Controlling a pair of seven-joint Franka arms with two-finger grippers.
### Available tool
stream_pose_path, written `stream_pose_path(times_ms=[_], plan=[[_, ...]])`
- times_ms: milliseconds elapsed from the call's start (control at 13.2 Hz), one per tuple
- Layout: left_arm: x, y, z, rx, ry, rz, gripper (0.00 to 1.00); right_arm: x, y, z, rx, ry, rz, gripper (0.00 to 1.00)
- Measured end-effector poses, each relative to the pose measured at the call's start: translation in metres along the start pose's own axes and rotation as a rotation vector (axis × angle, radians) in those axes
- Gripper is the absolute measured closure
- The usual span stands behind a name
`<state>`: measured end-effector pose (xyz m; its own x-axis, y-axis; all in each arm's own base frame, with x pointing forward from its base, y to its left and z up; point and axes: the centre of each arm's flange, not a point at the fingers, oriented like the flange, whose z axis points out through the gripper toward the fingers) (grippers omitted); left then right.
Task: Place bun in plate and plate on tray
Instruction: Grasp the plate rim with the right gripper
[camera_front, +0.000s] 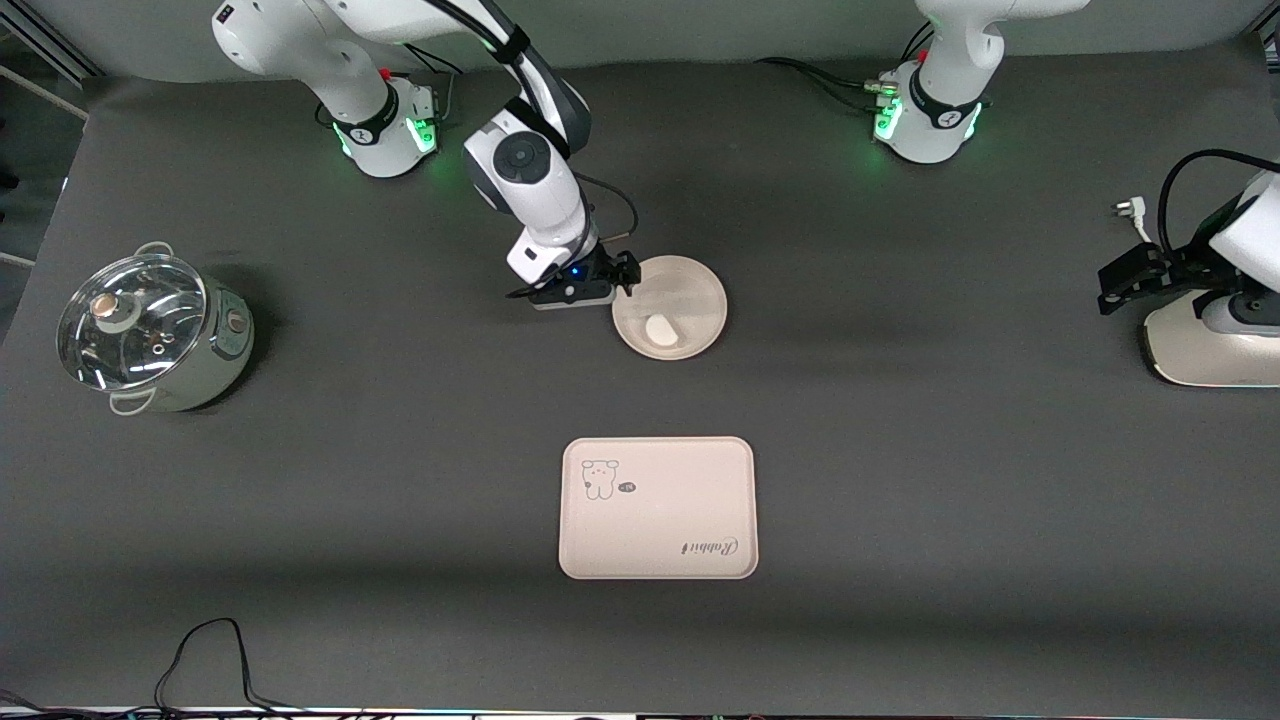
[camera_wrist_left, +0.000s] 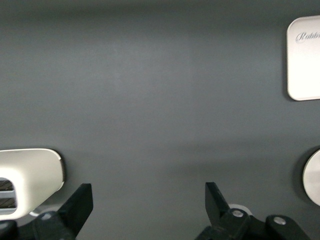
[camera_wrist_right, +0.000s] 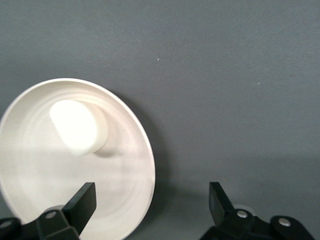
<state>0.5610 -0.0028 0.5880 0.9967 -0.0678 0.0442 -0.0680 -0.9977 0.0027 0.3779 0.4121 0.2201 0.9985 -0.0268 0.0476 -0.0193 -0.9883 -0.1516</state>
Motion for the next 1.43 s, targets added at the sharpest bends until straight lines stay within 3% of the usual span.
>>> stream_pose_path(times_ms=[528, 604, 906, 1057, 1132, 1208, 1358, 1434], plan=[[0.001, -0.003, 0.011, -0.014, -0.041, -0.009, 0.00, -0.015, -0.001, 0.050, 0.029, -0.008, 0.046, 0.00], [0.001, -0.003, 0.011, -0.014, -0.040, -0.009, 0.00, -0.014, -0.003, 0.049, 0.031, -0.006, 0.046, 0.07], [0.004, -0.002, 0.017, -0.017, -0.047, -0.008, 0.00, -0.011, -0.006, 0.046, 0.038, -0.002, 0.046, 0.53], [0.005, -0.001, 0.019, -0.021, -0.050, -0.008, 0.00, -0.009, -0.008, 0.044, 0.035, -0.010, 0.047, 0.60], [0.005, -0.001, 0.019, -0.022, -0.050, -0.008, 0.00, -0.008, -0.009, 0.042, 0.031, -0.015, 0.048, 0.76], [0.005, -0.001, 0.019, -0.022, -0.050, -0.008, 0.00, -0.006, -0.009, 0.040, 0.026, -0.021, 0.050, 0.86], [0.005, -0.001, 0.019, -0.022, -0.050, -0.008, 0.00, -0.003, -0.009, 0.034, 0.023, -0.027, 0.053, 0.96], [0.005, -0.001, 0.019, -0.022, -0.050, -0.008, 0.00, -0.003, -0.010, 0.031, 0.025, -0.027, 0.053, 0.96]])
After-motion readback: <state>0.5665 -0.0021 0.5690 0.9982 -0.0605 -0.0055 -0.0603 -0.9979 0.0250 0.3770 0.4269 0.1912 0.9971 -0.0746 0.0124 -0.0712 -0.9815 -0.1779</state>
